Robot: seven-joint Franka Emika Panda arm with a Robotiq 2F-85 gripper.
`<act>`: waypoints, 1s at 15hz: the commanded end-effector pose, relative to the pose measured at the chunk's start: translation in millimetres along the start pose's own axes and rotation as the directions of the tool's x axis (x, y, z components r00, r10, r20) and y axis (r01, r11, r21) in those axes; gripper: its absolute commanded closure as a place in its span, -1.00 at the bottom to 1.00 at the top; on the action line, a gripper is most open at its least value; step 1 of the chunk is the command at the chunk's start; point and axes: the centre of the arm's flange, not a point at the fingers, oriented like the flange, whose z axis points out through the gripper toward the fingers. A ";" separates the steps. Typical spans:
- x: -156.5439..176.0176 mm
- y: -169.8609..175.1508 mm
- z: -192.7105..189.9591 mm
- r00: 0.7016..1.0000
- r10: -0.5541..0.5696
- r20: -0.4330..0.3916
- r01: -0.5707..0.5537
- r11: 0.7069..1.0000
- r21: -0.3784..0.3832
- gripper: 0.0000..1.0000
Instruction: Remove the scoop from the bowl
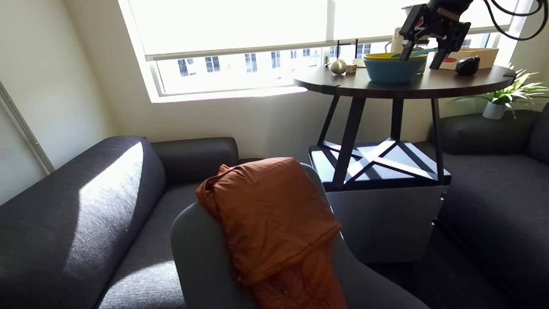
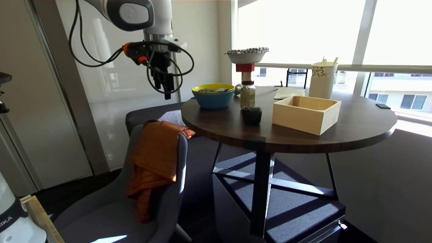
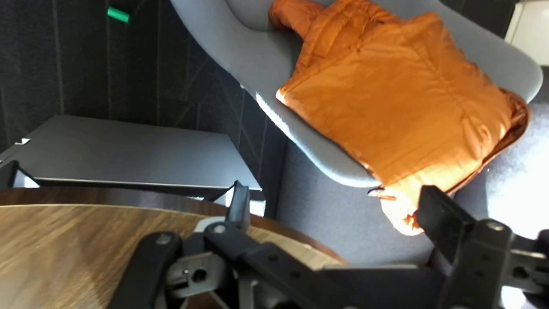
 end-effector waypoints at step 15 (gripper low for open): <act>-1.2 105.8 -65.5 0.763 0.452 -0.462 -0.545 0.834 -0.085 -1.00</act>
